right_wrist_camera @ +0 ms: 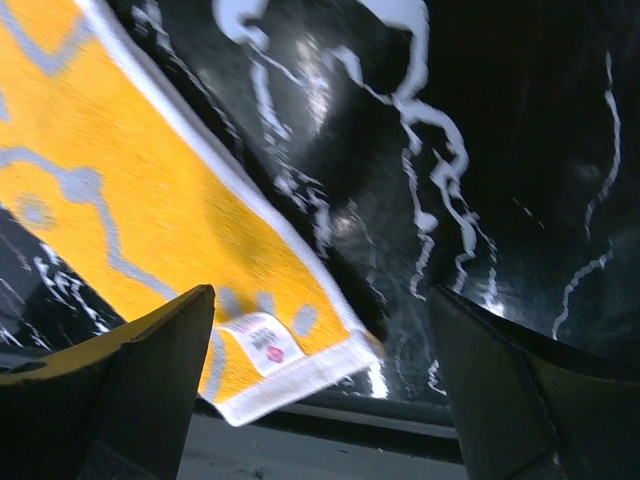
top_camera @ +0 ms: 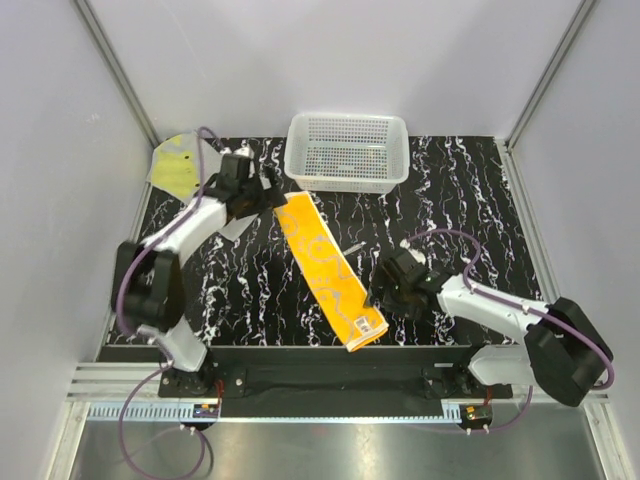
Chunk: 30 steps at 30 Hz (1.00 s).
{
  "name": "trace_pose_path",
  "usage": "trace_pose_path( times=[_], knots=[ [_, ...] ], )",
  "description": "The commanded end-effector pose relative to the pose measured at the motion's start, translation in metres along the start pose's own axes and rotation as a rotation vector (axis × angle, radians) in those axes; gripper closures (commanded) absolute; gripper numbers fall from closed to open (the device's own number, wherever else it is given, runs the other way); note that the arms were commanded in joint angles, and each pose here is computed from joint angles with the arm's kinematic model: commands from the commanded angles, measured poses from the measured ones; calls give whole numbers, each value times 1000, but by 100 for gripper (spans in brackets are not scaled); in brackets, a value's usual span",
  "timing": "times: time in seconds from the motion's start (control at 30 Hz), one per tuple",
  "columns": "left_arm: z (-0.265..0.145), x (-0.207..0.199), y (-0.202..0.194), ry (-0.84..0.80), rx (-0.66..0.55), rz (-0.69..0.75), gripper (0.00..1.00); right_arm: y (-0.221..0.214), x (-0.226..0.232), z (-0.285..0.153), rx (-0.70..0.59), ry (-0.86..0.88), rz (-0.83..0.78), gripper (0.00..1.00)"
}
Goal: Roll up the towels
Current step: Fold the towel
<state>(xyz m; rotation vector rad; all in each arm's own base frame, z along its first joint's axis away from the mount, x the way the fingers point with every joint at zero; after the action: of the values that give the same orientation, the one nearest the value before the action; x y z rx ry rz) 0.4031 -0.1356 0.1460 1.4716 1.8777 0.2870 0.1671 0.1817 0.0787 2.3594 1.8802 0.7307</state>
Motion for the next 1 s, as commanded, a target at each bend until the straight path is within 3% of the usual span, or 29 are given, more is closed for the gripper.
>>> trace_pose_path(
  times=[0.0, 0.13, 0.33, 0.53, 0.97],
  knots=[
    [-49, -4, -4, -35, -94, 9, 1, -20, -15, -5, 56, -12, 45, 7],
    [-87, -2, -25, -75, -139, 0, 1, -37, -23, -12, 98, 44, 99, 15],
    [-111, 1, -54, -82, -139, 19, 1, -52, -30, -22, 114, 100, 147, 30],
    [-122, 4, -75, -99, -124, 22, 1, -63, -38, -8, 129, 94, 189, 41],
    [-123, 12, -103, -102, -82, 35, 1, -60, -39, 7, 88, 80, 200, 56]
  ],
)
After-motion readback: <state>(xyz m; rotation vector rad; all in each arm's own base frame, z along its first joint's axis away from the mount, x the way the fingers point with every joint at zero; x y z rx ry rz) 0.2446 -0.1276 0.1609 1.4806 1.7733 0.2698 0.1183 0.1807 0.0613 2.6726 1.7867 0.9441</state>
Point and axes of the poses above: each gripper's point midway between its finger pads, its own z axis out along the fingers, its own x axis along the line the jaws close on, y = z × x, the point moved 5 cm from there along -z, back along the fingers, and after that the axes turned 1 degree about -z, right-handed, at the moved point
